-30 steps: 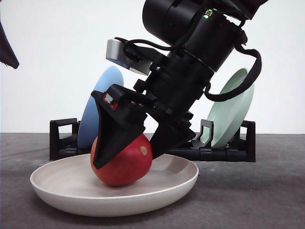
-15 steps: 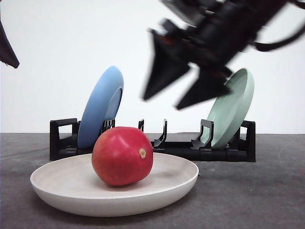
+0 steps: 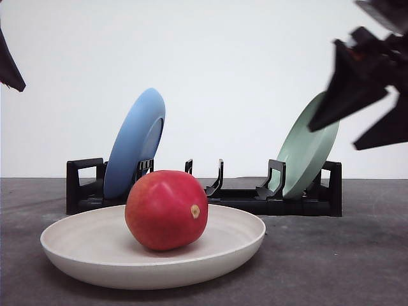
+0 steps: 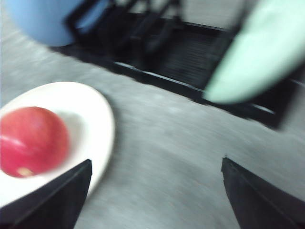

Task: Place pomegranate in white plate

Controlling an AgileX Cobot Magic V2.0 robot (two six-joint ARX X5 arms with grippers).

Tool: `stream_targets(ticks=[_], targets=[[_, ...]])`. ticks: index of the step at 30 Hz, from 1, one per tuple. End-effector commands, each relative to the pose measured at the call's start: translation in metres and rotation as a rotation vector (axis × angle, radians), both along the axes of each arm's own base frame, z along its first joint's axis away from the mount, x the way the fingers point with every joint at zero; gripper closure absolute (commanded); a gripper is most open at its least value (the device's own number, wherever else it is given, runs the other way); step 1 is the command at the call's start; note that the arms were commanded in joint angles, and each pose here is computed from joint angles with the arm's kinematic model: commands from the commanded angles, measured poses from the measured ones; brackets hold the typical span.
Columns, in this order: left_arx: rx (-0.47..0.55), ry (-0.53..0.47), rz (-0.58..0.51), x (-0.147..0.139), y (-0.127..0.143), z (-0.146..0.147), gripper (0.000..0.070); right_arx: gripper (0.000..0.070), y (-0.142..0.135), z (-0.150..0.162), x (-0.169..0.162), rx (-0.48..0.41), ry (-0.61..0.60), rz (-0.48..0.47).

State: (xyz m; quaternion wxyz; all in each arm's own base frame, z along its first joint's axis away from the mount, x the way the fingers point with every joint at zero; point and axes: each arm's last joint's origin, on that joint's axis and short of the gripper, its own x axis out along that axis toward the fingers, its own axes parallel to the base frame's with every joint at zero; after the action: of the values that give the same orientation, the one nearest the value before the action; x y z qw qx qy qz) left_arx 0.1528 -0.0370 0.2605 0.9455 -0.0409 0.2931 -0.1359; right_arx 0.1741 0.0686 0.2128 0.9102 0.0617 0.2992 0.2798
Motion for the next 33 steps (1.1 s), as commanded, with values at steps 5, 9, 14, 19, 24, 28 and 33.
stream_targets(ticks=[5,9,14,19,24,28,33], targets=[[0.002,0.0,0.0,0.001,0.0,0.002,0.0271,0.0179,-0.002,0.004,0.002,0.012,-0.041,-0.029],[0.005,0.019,0.0,0.0,0.0,0.0,0.0668,0.0696,-0.002,0.004,0.002,0.005,-0.046,-0.034],[0.005,0.015,0.0,0.0,0.0,0.001,0.0683,0.0663,-0.002,0.004,0.002,0.008,-0.046,-0.031],[0.004,0.014,0.0,0.0,0.0,0.001,0.0683,0.0663,-0.002,0.004,0.002,0.008,-0.046,-0.031],[0.004,0.013,0.0,0.0,0.0,0.001,0.0683,0.0663,-0.002,0.004,0.002,0.008,-0.046,-0.031],[0.021,0.019,-0.009,0.001,0.0,-0.001,0.0683,0.0663,-0.002,0.004,0.002,0.008,-0.046,-0.031],[0.039,-0.11,0.014,-0.014,0.007,-0.007,0.0683,0.0663,-0.002,0.004,0.002,0.008,-0.046,-0.031]])
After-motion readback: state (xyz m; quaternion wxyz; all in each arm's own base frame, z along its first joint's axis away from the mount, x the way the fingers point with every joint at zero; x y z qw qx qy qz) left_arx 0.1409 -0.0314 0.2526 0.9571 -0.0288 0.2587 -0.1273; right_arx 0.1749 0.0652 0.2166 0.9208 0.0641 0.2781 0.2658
